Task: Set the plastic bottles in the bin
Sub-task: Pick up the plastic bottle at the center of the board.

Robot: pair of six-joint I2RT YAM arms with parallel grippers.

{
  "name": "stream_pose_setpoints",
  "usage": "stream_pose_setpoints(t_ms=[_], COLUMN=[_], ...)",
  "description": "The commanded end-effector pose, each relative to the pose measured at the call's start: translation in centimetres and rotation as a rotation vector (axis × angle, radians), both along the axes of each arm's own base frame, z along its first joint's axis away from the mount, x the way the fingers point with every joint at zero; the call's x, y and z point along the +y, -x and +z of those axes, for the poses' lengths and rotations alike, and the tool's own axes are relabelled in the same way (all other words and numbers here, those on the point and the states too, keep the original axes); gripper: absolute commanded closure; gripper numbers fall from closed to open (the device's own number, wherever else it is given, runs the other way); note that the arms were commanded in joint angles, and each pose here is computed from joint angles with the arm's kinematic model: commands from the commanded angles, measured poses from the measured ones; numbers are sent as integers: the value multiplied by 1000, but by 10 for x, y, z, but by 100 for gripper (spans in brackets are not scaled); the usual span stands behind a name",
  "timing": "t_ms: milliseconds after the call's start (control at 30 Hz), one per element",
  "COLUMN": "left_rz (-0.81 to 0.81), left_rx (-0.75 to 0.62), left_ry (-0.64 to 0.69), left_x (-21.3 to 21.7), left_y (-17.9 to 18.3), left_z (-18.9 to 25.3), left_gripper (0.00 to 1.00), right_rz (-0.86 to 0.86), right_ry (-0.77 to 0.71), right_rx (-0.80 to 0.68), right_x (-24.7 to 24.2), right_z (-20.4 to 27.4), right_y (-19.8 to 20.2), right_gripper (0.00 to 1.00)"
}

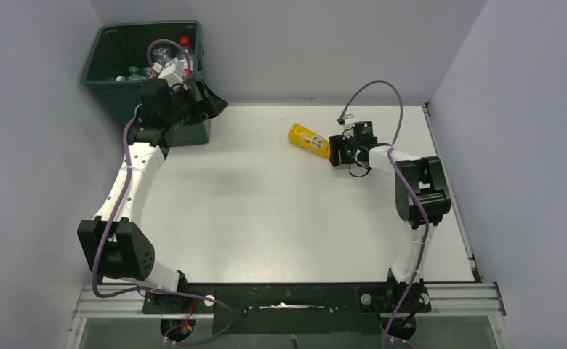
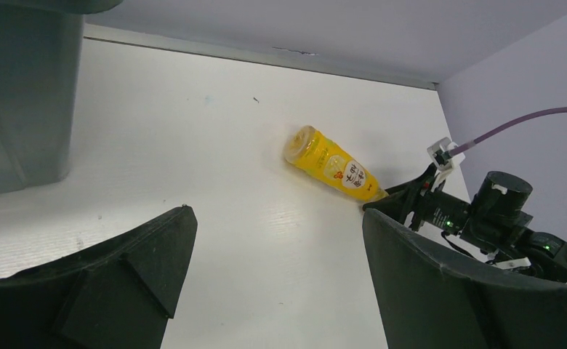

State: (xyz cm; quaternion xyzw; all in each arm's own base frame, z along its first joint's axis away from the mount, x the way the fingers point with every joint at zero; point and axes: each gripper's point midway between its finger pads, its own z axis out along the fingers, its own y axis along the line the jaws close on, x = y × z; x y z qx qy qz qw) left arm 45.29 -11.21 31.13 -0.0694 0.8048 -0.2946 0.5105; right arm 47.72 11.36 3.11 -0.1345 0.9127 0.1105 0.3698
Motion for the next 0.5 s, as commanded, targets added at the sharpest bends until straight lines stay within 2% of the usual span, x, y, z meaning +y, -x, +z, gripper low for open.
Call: stream_pose_setpoints(t_ms=[0, 133, 267, 467], left_rz=[-4, -14, -22, -21], left_rx=[-63, -57, -54, -55], left_ry=[-18, -15, -15, -23], left_x=[-1, -5, -9, -10], left_y=[3, 4, 5, 10], left_z=[19, 16, 16, 19], left_gripper=[15, 14, 14, 14], right_rz=[36, 62, 80, 114], right_ry=[76, 97, 110, 102], right_rx=[-29, -23, -24, -38], right_x=[8, 18, 25, 39], right_z=[1, -4, -2, 6], right_y=[-7, 0, 1, 8], right_gripper=[39, 44, 56, 64])
